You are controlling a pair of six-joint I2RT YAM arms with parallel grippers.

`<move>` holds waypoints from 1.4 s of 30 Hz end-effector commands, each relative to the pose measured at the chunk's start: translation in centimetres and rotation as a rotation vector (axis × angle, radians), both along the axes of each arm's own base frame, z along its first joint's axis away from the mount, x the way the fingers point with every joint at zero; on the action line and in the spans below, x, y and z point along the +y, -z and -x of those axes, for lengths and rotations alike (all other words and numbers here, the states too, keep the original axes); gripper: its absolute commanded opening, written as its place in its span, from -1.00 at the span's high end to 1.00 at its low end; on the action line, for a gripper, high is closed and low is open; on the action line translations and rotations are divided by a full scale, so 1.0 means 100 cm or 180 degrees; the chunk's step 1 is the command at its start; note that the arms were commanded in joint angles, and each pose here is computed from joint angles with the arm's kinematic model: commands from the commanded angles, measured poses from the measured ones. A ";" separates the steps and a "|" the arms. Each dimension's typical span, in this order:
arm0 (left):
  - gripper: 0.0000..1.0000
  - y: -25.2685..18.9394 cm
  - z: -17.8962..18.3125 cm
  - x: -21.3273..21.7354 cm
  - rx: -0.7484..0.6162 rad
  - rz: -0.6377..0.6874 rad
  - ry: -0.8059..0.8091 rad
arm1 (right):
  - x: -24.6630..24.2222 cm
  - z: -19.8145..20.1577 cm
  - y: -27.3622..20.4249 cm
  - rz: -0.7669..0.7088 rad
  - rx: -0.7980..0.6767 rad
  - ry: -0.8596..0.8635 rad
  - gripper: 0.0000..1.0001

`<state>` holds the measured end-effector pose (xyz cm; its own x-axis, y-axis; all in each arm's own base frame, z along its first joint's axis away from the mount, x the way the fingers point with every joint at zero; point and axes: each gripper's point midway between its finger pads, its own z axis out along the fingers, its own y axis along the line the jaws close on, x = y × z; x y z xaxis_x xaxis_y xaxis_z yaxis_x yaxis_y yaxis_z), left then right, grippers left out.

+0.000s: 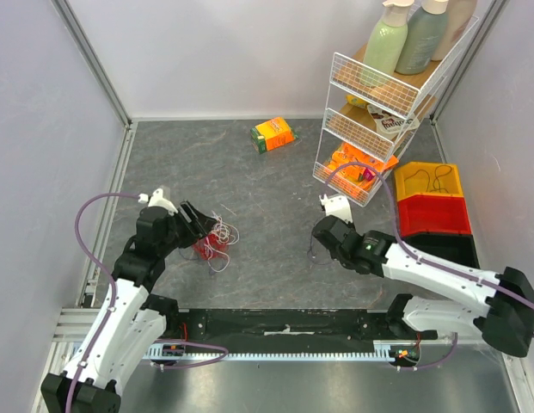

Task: Untangle the cables

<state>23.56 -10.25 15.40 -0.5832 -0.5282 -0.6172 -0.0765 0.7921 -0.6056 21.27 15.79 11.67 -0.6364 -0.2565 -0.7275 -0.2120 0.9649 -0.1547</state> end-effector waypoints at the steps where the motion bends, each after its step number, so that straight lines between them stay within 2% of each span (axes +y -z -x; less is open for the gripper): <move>1: -0.43 -0.008 -0.002 -0.007 -0.0157 0.0063 0.0135 | -0.018 -0.014 0.017 -0.0304 0.0145 0.0581 1.00; 6: -0.43 -0.006 -0.001 -0.011 -0.0158 0.0156 0.0180 | -0.021 -0.040 0.022 -0.0484 0.0100 0.0577 0.95; 9: -0.43 -0.005 0.000 -0.012 -0.0162 0.0175 0.0193 | -0.020 -0.047 0.029 -0.0481 0.0187 0.0547 0.75; 11: -0.43 -0.004 0.001 -0.012 -0.0157 0.0161 0.0200 | -0.015 -0.045 0.034 -0.0508 0.0278 0.0480 0.52; 13: -0.43 -0.004 0.002 -0.012 -0.0163 0.0160 0.0211 | -0.013 -0.040 0.039 -0.0559 0.0345 0.0445 0.12; 18: -0.43 -0.002 0.001 -0.013 -0.0169 0.0177 0.0226 | -0.017 -0.029 0.047 -0.0700 0.0490 0.0568 -0.54; 20: -0.43 0.001 0.001 -0.014 -0.0141 0.0170 0.0232 | -0.020 -0.028 0.051 -0.0715 0.0510 0.0626 -0.87; 22: -0.43 0.003 0.001 -0.014 -0.0140 0.0177 0.0244 | -0.024 -0.029 0.057 -0.0774 0.0574 0.0714 -0.96; 28: -0.43 0.003 0.001 -0.018 -0.0142 0.0232 0.0287 | -0.022 -0.035 0.068 -0.1099 0.0706 0.1176 -0.93; 30: -0.43 0.003 0.001 -0.018 -0.0144 0.0226 0.0281 | -0.014 -0.033 0.077 -0.1191 0.0798 0.1184 -0.75; 34: -0.43 0.005 0.001 -0.017 -0.0141 0.0221 0.0283 | -0.020 -0.032 0.091 -0.1113 0.0795 0.1261 -0.49; 35: -0.43 0.007 0.001 -0.017 -0.0137 0.0220 0.0283 | -0.022 -0.032 0.093 -0.1094 0.0778 0.1277 -0.38; 37: -0.43 0.008 0.002 -0.018 -0.0126 0.0221 0.0286 | -0.024 -0.031 0.096 -0.1076 0.0782 0.1303 0.10; 38: -0.43 0.008 0.001 -0.017 -0.0127 0.0218 0.0282 | -0.026 -0.031 0.097 -0.1060 0.0772 0.1332 0.22; 42: -0.43 0.011 0.001 -0.018 -0.0117 0.0232 0.0290 | -0.037 -0.030 0.096 -0.0956 0.0710 0.1440 0.94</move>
